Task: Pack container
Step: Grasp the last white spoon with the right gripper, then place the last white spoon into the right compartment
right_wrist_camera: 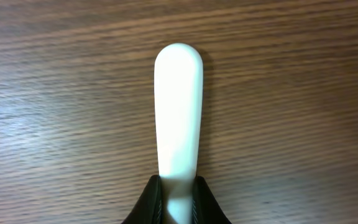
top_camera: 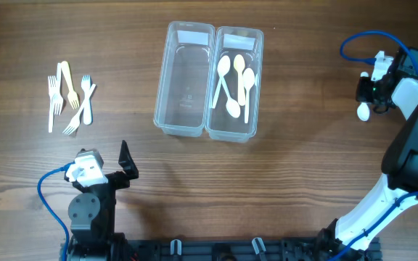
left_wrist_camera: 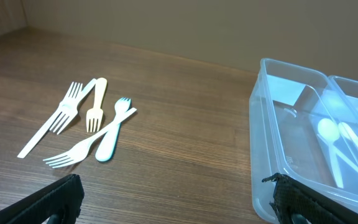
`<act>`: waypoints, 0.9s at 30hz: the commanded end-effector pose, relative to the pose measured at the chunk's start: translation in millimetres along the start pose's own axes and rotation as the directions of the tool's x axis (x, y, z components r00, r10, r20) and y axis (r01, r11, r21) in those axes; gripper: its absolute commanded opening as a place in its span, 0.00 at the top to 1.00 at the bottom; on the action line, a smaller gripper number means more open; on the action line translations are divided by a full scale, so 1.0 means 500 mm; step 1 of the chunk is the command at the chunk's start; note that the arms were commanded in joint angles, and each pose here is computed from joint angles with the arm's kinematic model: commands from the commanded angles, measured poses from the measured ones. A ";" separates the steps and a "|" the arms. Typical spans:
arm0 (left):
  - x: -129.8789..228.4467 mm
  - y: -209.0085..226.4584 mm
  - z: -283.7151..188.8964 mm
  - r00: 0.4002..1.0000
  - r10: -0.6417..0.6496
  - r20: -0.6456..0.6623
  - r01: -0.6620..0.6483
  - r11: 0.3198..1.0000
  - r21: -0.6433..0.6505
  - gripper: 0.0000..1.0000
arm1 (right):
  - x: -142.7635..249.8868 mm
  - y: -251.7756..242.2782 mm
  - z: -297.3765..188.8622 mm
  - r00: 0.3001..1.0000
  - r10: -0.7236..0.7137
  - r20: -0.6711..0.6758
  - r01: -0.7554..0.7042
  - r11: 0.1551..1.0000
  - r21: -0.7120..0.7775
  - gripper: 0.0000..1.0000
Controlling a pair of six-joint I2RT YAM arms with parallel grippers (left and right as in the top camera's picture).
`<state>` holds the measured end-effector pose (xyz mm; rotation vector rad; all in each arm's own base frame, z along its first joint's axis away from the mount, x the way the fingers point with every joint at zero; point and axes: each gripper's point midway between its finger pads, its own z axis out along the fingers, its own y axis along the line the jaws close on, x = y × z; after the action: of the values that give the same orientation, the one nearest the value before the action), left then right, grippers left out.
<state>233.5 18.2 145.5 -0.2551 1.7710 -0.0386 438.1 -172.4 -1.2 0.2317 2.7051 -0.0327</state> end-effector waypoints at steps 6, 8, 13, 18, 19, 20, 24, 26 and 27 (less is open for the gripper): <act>0.002 0.000 0.001 1.000 0.018 0.003 -0.018 1.000 0.005 0.00 | -0.048 0.105 -0.086 0.986 0.153 0.071 -0.129 0.956 -0.265 0.96; 0.002 -0.001 0.001 1.000 0.018 0.003 -0.018 1.000 0.005 0.00 | -0.080 0.142 -0.138 0.981 0.141 0.131 -0.088 0.934 -0.346 0.96; 0.002 0.000 0.001 1.000 0.018 0.003 -0.018 1.000 0.005 0.00 | -0.135 0.283 -0.287 0.963 0.155 0.221 -0.008 0.836 -0.549 0.95; 0.002 0.000 0.001 1.000 0.018 0.003 -0.018 1.000 0.005 0.00 | -0.129 0.422 -0.336 0.970 0.092 0.225 0.067 0.788 -0.612 0.96; 0.002 0.000 0.001 1.000 0.018 0.003 -0.018 1.000 0.005 0.00 | -0.123 0.454 -0.340 0.973 0.081 0.214 0.074 0.774 -0.628 0.96; 0.002 0.000 0.001 1.000 0.018 0.003 -0.018 1.000 0.005 0.00 | -0.111 0.499 -0.343 0.978 0.054 0.203 0.092 0.757 -0.647 0.96; 0.002 0.000 0.001 1.000 0.018 0.003 -0.018 1.000 0.005 0.00 | -0.063 0.666 -0.361 0.962 -0.099 0.255 0.245 0.725 -0.643 0.96; 0.002 0.000 0.001 1.000 0.018 0.003 -0.018 1.000 0.005 0.00 | -0.044 0.709 -0.364 0.953 -0.138 0.271 0.283 0.728 -0.624 0.96; 0.002 -0.001 0.001 1.000 0.018 0.003 -0.018 1.000 0.005 0.00 | -0.036 0.730 -0.365 0.951 -0.144 0.273 0.287 0.737 -0.611 0.96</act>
<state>233.5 18.2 145.5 -0.2554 1.7710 -0.0389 443.1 173.0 179.5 -0.2919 2.3284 0.8293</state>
